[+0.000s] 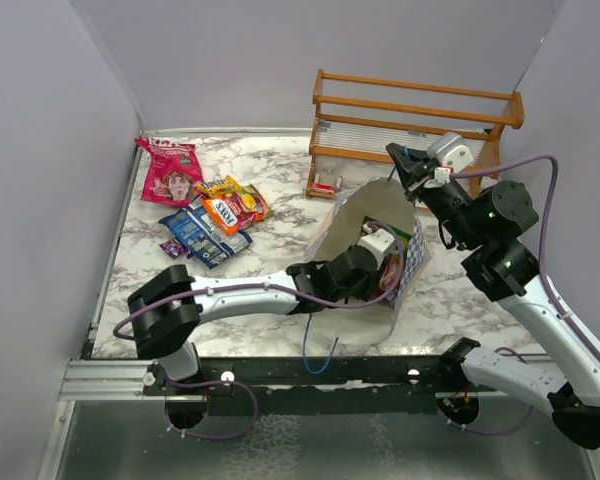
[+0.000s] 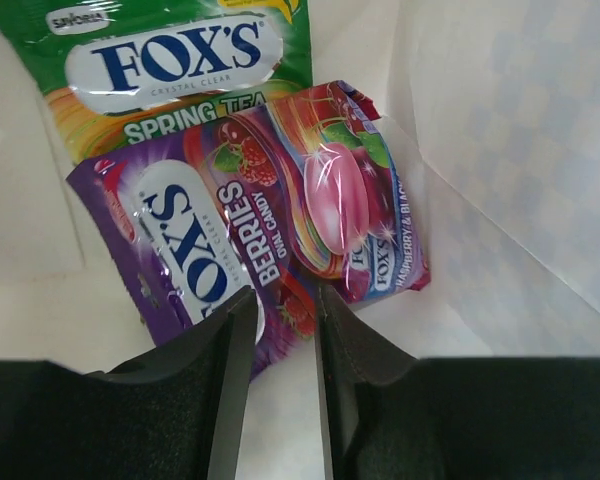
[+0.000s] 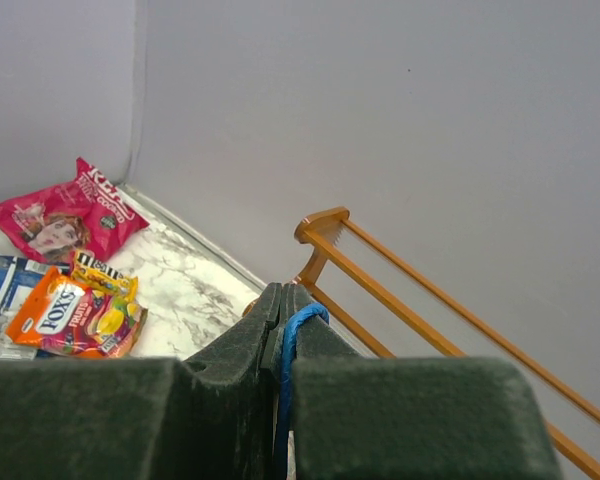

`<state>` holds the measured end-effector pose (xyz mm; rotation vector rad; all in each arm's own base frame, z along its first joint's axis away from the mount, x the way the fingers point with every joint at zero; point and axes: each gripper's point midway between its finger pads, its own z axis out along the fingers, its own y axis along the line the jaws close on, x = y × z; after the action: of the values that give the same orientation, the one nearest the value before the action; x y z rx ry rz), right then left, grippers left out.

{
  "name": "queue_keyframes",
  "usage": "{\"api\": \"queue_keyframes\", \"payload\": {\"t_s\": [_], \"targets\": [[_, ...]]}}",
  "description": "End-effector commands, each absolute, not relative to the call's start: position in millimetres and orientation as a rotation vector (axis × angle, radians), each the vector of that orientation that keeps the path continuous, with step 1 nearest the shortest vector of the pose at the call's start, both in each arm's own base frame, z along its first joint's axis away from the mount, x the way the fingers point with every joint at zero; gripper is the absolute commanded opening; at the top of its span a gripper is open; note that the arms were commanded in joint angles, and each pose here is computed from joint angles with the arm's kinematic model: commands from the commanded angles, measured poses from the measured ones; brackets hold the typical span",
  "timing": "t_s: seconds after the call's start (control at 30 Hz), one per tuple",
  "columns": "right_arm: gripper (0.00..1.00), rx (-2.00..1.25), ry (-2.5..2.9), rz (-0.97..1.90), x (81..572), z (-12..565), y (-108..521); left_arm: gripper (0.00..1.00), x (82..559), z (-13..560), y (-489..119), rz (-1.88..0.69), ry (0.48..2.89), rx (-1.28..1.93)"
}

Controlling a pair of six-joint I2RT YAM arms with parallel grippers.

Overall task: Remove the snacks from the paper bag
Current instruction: Take out the snack from the paper bag.

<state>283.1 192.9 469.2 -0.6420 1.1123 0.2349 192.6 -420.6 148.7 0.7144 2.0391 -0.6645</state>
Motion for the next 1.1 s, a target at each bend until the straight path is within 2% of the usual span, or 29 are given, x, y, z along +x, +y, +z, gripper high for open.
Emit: {"api": "queue_keyframes", "payload": {"t_s": [0.0,0.27,0.43,0.5,0.53,0.87,1.07], "targets": [[0.02,-0.608,1.005,0.260,268,508,187,0.35,207,160,-437,-0.634,2.012,0.682],[0.02,-0.618,1.008,0.261,268,504,189,0.67,217,121,-431,-0.449,2.117,0.699],[0.02,-0.639,1.007,0.264,266,504,191,0.78,227,117,-425,-0.411,2.135,0.668],[0.02,-0.656,1.002,0.274,265,503,194,0.96,233,111,-423,-0.422,2.163,0.669],[0.02,-0.667,0.999,0.280,264,503,195,0.99,236,110,-422,-0.417,2.173,0.671],[0.02,-0.714,0.976,0.303,257,504,202,0.97,258,94,-418,-0.433,2.223,0.764],[0.02,-0.719,0.975,0.300,255,503,201,0.94,247,79,-429,-0.526,2.265,0.804]]}}
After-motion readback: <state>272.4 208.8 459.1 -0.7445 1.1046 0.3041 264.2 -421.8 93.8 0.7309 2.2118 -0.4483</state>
